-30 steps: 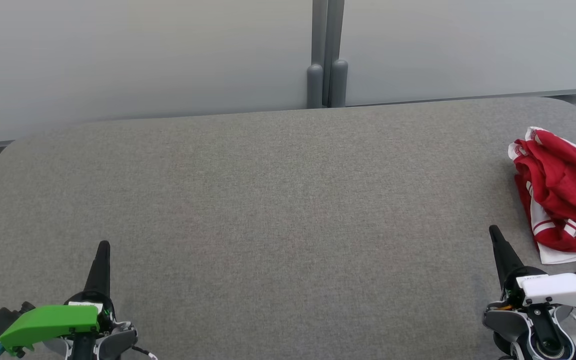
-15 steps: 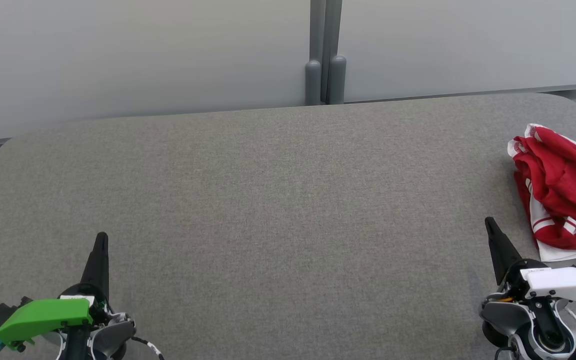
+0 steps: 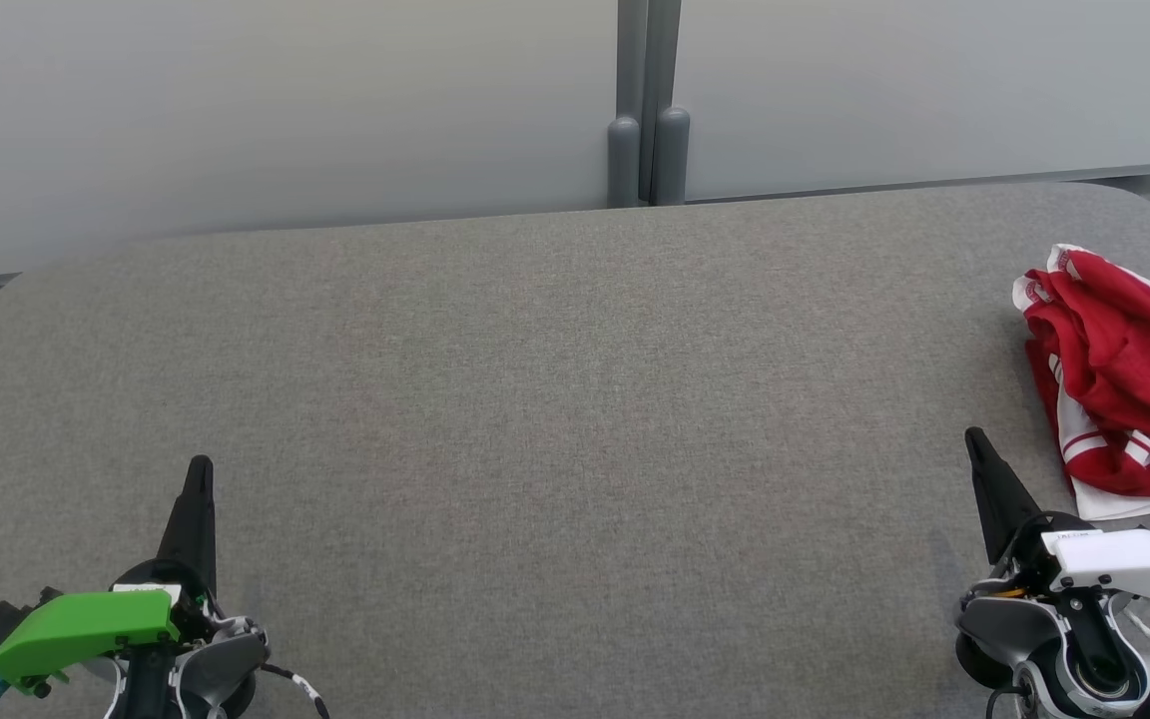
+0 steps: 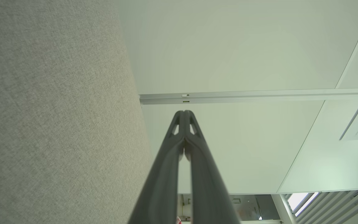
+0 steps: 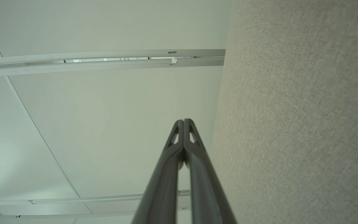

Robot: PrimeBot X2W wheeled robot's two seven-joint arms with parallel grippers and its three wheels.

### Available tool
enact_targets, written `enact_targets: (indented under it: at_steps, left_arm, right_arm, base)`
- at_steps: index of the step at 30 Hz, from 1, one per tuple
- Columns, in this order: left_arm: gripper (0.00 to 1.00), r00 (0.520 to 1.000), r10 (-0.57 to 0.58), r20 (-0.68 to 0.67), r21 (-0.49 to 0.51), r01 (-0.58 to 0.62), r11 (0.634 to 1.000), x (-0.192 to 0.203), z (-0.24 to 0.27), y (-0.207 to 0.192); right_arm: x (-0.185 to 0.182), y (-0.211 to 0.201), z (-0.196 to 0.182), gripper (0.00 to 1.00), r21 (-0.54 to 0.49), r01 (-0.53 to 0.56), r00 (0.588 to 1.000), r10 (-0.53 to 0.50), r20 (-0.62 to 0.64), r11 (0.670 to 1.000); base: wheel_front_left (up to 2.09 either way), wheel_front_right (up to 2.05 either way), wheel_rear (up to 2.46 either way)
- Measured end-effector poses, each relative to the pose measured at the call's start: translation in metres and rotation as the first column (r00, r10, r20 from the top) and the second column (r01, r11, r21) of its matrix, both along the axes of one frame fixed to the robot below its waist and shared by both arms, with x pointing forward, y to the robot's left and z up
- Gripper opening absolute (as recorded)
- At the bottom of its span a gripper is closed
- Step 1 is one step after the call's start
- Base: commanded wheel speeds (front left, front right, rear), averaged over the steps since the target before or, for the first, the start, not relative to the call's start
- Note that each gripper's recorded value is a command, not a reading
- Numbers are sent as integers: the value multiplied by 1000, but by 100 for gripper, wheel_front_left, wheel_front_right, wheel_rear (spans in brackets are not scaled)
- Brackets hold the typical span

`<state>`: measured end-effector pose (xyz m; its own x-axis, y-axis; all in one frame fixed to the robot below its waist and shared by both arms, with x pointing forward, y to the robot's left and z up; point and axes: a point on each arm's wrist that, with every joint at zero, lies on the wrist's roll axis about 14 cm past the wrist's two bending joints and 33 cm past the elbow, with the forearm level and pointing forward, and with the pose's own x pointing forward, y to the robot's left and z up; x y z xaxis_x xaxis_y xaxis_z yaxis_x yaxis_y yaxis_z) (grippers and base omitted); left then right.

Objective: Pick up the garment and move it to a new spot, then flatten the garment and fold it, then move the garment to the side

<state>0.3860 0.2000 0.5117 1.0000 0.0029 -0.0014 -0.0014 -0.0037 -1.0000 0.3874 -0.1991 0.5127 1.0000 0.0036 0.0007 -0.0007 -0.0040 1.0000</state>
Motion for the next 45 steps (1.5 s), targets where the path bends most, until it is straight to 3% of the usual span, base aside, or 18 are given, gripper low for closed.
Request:
enact_targets:
  at_steps: [45]
  left_arm:
    - [0,1000,0,1,-2,0,1000,0,0,0]
  right_arm:
    - [0,0,0,0,0,0,1000,0,0,1000]
  base:
    - [0,0,0]
